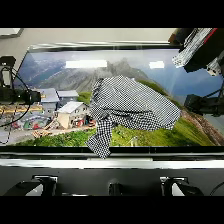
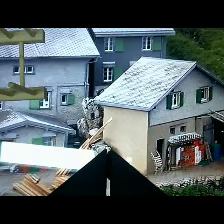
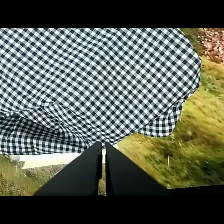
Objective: Fold the clothes and pants, and hang the long-sleeved shirts on hangers.
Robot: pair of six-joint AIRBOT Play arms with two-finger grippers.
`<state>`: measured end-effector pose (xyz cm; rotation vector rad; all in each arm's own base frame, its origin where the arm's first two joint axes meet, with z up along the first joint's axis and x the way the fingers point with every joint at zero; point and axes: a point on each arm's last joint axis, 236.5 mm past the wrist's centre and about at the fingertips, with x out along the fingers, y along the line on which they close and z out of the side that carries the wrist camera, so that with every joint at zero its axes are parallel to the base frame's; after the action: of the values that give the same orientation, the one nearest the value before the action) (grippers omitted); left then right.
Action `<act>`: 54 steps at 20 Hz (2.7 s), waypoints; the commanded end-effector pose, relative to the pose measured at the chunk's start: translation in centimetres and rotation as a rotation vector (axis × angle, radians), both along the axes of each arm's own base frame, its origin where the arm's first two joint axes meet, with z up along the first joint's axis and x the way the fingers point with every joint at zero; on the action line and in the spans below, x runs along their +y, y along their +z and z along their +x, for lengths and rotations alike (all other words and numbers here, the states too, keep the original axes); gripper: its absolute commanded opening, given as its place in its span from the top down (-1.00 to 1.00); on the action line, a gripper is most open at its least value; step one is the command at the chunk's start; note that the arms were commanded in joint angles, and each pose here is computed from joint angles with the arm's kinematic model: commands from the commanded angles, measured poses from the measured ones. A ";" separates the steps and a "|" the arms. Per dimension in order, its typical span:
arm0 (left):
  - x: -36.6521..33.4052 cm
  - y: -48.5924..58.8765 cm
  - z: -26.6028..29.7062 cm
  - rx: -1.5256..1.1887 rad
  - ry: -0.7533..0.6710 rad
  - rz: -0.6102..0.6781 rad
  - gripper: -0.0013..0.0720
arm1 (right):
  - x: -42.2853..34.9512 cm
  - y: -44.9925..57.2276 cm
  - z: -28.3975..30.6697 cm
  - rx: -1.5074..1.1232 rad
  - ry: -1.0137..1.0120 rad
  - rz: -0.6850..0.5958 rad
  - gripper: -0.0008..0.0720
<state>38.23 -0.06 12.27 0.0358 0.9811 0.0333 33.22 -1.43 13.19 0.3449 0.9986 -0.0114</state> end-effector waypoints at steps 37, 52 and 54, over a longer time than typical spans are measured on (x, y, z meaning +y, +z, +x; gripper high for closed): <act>-17.3 -15.2 10.7 0.204 0.037 -0.738 -0.98 | 1.0 -8.4 -3.1 0.196 -0.021 0.072 -0.08; -23.3 -18.8 11.5 0.331 -0.042 -0.745 0.92 | 8.0 -17.7 -1.9 0.306 -0.173 0.532 -0.82; -22.5 -18.2 11.9 0.315 -0.030 -0.750 0.92 | 10.1 -19.7 -1.5 0.355 -0.151 0.573 -0.84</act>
<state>50.14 -23.14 -6.56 -0.6423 1.2547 -0.3791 30.50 5.79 -4.68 0.8433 1.3007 0.0280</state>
